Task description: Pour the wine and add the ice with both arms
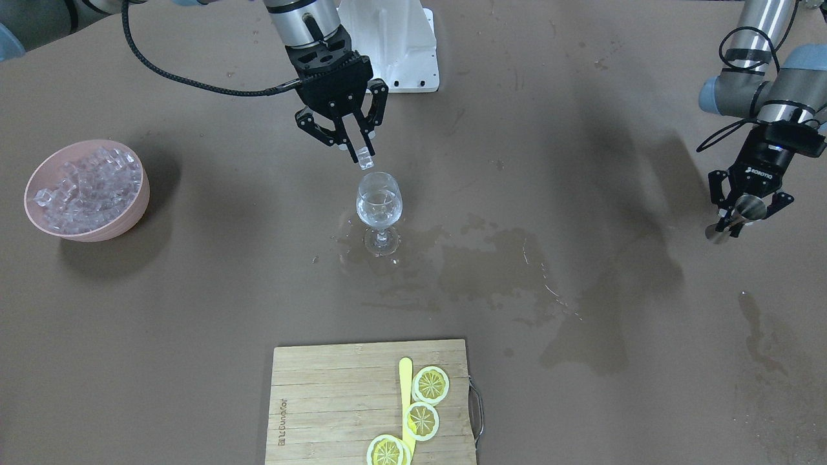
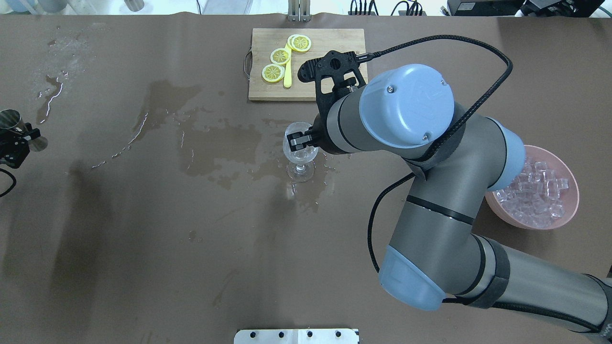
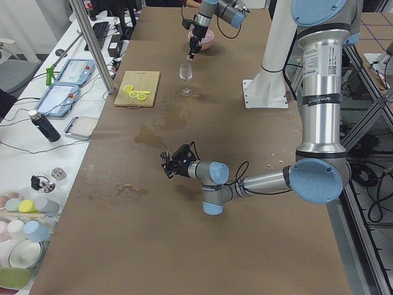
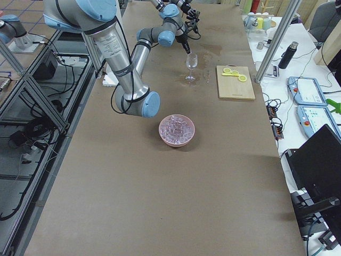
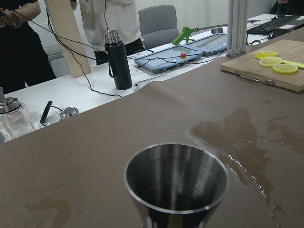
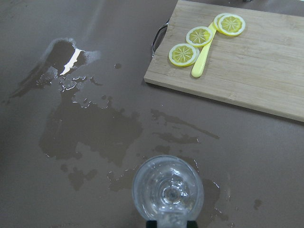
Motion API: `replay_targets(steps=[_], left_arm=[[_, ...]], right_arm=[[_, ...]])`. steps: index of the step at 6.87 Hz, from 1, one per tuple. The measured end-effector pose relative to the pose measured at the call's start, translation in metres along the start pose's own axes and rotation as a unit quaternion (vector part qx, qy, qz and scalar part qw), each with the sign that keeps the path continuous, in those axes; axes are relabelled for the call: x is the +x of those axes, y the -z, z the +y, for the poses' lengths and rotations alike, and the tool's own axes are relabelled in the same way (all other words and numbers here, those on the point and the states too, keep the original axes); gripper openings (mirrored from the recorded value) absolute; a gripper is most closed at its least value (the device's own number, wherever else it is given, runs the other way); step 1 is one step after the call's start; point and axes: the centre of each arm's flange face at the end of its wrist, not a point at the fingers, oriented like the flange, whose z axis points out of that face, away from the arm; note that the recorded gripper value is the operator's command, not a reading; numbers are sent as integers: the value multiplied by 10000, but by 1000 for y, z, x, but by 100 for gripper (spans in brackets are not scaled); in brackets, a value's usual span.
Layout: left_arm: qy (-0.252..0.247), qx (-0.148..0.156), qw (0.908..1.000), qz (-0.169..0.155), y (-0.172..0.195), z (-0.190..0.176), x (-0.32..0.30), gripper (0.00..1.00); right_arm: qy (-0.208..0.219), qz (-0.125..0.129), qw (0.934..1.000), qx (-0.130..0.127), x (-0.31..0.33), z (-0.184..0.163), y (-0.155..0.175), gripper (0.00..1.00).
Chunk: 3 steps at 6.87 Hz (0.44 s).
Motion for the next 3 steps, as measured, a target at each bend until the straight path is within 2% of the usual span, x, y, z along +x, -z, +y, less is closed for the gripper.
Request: replay_targets(steps=[3], left_arm=[[262,-65,9996,-28,-8,6,-2,0]], right_arm=[[12,4,10000,79,0,-9,-16,19]])
